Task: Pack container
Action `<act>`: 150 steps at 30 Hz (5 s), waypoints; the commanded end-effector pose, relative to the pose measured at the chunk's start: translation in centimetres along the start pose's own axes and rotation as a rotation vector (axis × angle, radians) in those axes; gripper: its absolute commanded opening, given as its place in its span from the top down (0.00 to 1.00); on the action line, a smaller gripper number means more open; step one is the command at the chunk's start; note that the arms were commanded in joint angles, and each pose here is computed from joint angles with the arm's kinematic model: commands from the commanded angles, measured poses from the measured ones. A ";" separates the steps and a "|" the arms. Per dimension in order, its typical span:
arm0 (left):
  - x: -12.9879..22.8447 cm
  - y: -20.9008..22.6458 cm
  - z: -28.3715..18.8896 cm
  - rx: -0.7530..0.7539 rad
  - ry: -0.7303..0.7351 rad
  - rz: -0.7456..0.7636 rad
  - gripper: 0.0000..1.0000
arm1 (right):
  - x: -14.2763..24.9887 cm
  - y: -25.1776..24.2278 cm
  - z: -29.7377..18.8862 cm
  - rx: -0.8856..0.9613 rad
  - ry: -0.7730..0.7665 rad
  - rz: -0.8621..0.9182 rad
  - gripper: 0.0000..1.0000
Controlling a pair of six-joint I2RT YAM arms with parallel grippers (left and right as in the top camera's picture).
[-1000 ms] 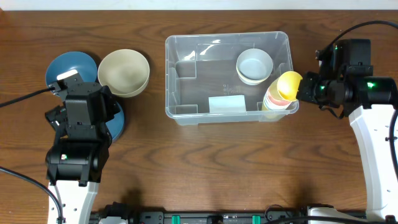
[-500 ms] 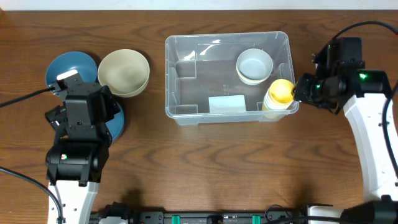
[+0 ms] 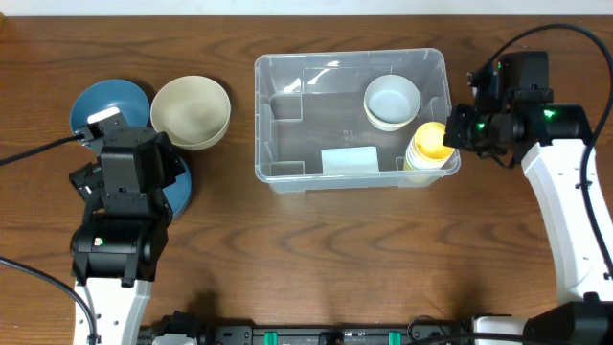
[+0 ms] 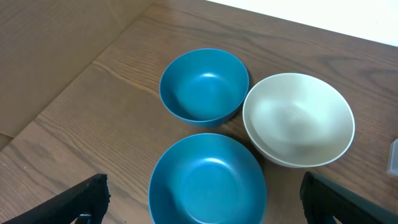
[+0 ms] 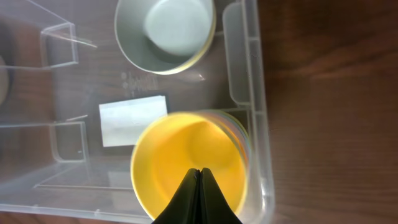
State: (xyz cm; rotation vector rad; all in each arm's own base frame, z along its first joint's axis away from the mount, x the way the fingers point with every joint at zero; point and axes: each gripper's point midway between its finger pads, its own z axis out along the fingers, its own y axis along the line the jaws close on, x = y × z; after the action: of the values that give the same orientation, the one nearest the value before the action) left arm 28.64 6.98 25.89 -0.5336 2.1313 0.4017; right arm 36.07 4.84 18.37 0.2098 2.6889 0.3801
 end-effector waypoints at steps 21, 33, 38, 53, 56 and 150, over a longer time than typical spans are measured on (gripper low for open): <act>-0.9 0.4 -0.3 -0.013 -0.021 -0.023 0.02 | -1.4 2.9 1.7 -0.059 -0.030 -0.073 0.99; -0.9 0.4 -0.3 -0.013 -0.021 -0.023 0.02 | -1.8 2.8 1.9 -0.051 -0.042 -0.076 0.99; -0.9 0.4 -0.3 -0.013 -0.021 -0.023 0.02 | -1.6 2.6 2.7 -0.046 -0.023 -0.074 0.99; -0.9 0.4 -0.3 -0.013 -0.021 -0.023 0.02 | -1.2 2.2 4.1 -0.036 0.016 -0.067 0.99; -0.9 0.4 -0.3 -0.013 -0.021 -0.023 0.02 | -1.1 2.2 4.1 -0.035 0.019 -0.066 0.99; -0.9 0.4 -0.3 -0.013 -0.021 -0.022 0.02 | -2.3 3.4 -0.9 0.004 0.168 -0.058 0.92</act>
State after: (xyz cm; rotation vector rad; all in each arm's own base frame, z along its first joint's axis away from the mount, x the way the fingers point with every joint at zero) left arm 28.63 6.98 25.88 -0.5335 2.1320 0.4020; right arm 37.33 7.30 19.07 0.1558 2.9018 0.4048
